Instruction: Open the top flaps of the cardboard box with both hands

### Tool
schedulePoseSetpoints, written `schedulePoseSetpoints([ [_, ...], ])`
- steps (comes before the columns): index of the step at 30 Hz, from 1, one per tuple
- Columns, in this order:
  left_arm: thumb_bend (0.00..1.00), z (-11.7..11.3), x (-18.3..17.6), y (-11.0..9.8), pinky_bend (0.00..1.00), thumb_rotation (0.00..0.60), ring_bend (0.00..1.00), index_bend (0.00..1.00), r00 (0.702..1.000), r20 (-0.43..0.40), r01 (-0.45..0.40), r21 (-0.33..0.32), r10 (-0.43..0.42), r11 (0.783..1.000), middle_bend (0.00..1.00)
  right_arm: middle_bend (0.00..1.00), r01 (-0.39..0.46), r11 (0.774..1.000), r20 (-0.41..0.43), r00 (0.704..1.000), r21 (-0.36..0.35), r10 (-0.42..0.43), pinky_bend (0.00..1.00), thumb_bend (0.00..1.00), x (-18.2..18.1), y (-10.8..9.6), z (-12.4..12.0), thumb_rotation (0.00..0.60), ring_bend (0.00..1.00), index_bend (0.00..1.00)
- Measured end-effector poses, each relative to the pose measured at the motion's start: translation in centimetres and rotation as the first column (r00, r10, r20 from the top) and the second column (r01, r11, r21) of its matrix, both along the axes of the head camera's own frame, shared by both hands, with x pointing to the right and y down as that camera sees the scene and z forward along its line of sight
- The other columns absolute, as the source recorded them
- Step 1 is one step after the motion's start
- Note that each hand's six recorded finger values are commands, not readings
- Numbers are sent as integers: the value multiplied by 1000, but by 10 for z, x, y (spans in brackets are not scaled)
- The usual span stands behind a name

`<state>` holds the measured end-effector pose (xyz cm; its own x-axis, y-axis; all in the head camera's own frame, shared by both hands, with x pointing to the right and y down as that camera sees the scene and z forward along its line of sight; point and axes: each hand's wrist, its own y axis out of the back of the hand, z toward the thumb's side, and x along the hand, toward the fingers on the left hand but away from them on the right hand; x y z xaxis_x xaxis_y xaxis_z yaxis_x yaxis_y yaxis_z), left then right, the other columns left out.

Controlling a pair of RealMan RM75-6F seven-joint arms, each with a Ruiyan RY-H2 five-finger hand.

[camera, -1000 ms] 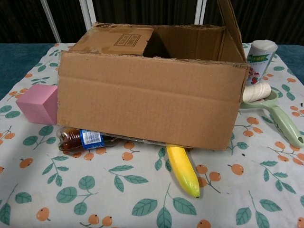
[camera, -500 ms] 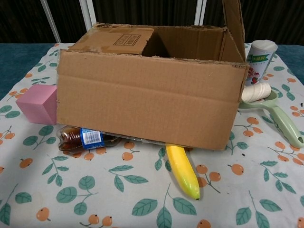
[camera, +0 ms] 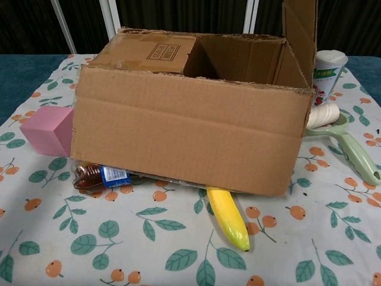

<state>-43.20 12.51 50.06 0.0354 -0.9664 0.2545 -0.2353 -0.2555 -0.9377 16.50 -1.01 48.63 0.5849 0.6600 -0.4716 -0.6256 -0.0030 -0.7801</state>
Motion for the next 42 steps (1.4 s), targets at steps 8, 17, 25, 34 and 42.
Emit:
schedulePoseSetpoints([
  [8,166,-1,3,1,95,600,5,19,1000,-5,-6,1,6,1000,0,331,-11,1000,-12,1000,17,11,243,1000,11,0,-8,600,219,470],
  [17,166,-2,5,3,95,600,5,19,1000,-6,-16,1,16,1000,0,331,-29,999,-27,999,37,30,243,1000,25,-1,-21,600,219,470],
  [25,166,-1,6,3,95,600,5,20,1000,-2,-21,2,21,1000,0,331,-67,997,-49,996,39,69,243,1000,46,-1,-25,600,220,470],
  [34,166,0,6,4,94,600,5,19,1000,3,-25,-4,25,1000,0,326,-130,991,-79,988,11,130,244,1000,76,8,-9,600,219,470],
  [42,166,3,4,4,89,600,5,19,999,25,-27,-14,27,1000,0,307,-231,973,-117,966,-5,229,243,1000,120,16,9,600,212,460],
])
